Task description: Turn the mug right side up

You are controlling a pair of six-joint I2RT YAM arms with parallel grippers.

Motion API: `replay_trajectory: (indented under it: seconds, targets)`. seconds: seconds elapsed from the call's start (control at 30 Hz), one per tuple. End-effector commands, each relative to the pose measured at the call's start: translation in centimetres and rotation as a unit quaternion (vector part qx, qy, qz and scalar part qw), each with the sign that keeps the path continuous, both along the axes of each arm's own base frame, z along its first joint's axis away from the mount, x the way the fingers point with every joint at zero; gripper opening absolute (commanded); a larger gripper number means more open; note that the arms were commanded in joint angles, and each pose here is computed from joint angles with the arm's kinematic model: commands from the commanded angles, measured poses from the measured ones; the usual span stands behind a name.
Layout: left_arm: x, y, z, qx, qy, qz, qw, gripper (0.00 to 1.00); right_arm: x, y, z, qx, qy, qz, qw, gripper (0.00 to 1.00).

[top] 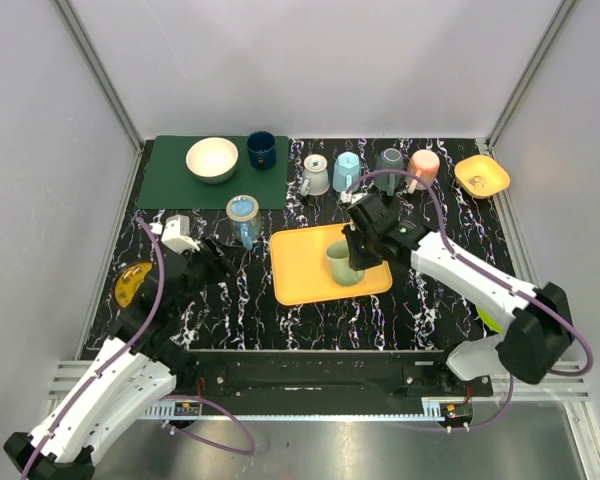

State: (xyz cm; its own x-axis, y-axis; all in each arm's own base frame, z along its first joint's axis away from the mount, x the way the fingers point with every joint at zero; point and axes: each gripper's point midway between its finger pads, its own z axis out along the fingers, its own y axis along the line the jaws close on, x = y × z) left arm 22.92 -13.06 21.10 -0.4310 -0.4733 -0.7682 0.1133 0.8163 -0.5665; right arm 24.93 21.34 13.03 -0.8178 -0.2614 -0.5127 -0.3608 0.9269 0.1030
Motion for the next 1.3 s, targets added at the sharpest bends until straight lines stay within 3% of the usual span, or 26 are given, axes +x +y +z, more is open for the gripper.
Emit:
replay_trajectory:
  seconds: [0.0, 0.13, 0.37, 0.53, 0.8, 1.07, 1.17, 1.2, 1.27]
  targets:
    - [0.0, -1.3, 2.4, -0.063, -0.043, -0.019, 0.997, 0.68, 0.6, 2.4, 8.0, 0.121, -0.076, -0.01, 0.99, 0.0]
    - [-0.4, -2.4, 2.9, -0.091, -0.055, -0.047, 0.993, 0.68, 0.0, 2.8, 9.7, 0.143, -0.074, -0.001, 0.987, 0.0]
    - [-0.7, -4.2, 2.4, -0.134, -0.051, -0.083, 0.986, 0.67, 0.4, 2.6, 8.5, 0.139, -0.082, -0.005, 0.987, 0.0]
    - [-0.8, -4.2, 1.1, -0.137, -0.041, -0.081, 0.986, 0.66, 2.0, 1.5, 4.4, 0.094, -0.108, -0.025, 0.989, 0.0]
    - [-0.9, -3.8, 0.1, -0.134, -0.041, -0.072, 0.987, 0.66, 3.3, 0.6, 1.5, 0.103, -0.162, -0.06, 0.979, 0.0]
    - [-0.7, -3.8, -0.9, -0.125, -0.028, -0.068, 0.989, 0.66, 1.5, 0.2, -2.4, 0.068, -0.091, -0.052, 0.992, 0.0]
    - [-0.6, -3.9, -1.2, -0.123, -0.021, -0.07, 0.99, 0.66, 0.7, 0.1, -3.2, 0.054, -0.062, -0.051, 0.995, 0.08]
    - [-0.7, -4.0, -1.3, -0.123, -0.02, -0.071, 0.99, 0.66, 0.5, 0.0, -3.4, 0.053, -0.057, -0.05, 0.996, 0.18]
    - [-0.7, -4.0, -1.4, -0.123, -0.019, -0.071, 0.99, 0.66, 0.3, -0.2, -3.4, 0.05, -0.053, -0.052, 0.996, 0.26]
